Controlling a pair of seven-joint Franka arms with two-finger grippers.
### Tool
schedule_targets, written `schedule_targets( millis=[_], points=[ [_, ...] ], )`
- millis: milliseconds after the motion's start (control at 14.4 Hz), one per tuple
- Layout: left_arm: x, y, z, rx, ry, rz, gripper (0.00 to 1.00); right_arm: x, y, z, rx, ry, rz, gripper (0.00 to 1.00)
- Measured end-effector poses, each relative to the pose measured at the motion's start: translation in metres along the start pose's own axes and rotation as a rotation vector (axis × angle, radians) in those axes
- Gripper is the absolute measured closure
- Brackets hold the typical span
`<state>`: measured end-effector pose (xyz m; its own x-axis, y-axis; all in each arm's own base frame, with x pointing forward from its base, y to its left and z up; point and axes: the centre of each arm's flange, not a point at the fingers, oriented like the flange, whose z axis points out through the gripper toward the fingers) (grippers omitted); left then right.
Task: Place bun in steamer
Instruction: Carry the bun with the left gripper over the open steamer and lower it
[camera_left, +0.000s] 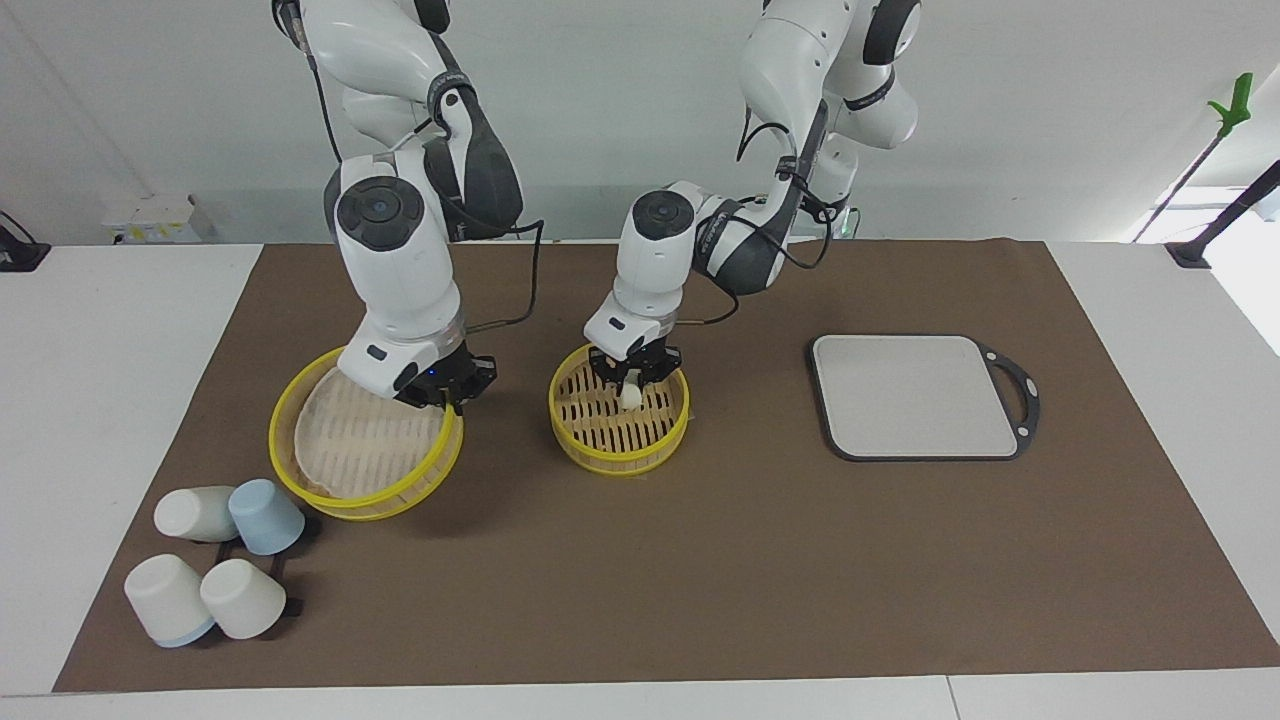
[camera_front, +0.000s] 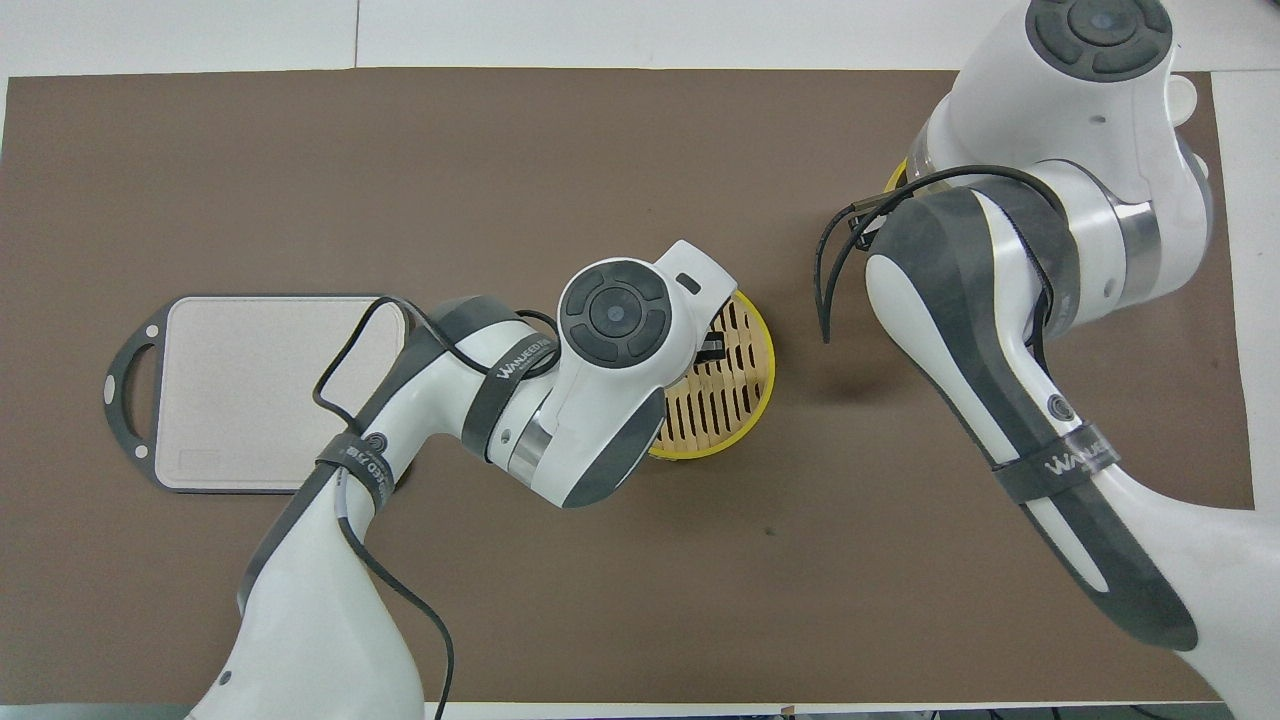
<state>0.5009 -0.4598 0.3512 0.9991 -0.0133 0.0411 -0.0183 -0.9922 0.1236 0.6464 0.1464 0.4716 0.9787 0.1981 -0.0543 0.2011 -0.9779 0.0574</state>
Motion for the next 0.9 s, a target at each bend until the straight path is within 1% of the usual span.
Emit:
schedule_targets(
  millis=[208,347,417,486,833,903],
  points=[
    [-0.002,0.003,0.017,0.003,-0.001,0.006,0.70,-0.002,0.003,0.005,0.000,-0.004,0.002,0.91],
    [-0.003,0.005,0.020,0.001,0.002,0.004,0.70,-0.004,0.003,0.005,-0.001,-0.004,0.002,0.91],
    [-0.002,0.005,0.020,0.000,0.002,0.001,0.63,-0.004,0.003,0.004,-0.001,-0.004,0.002,0.91],
    [-0.002,0.005,0.020,0.000,0.002,-0.004,0.54,-0.005,0.003,0.004,-0.001,-0.004,0.001,0.91],
    [-0.005,-0.001,0.029,0.021,-0.018,-0.035,0.03,-0.005,0.003,0.004,-0.001,-0.005,0.001,0.91],
    [-0.004,-0.004,0.028,0.025,-0.019,-0.042,0.00,-0.005,0.003,0.004,-0.001,-0.005,0.001,0.91]
  ],
)
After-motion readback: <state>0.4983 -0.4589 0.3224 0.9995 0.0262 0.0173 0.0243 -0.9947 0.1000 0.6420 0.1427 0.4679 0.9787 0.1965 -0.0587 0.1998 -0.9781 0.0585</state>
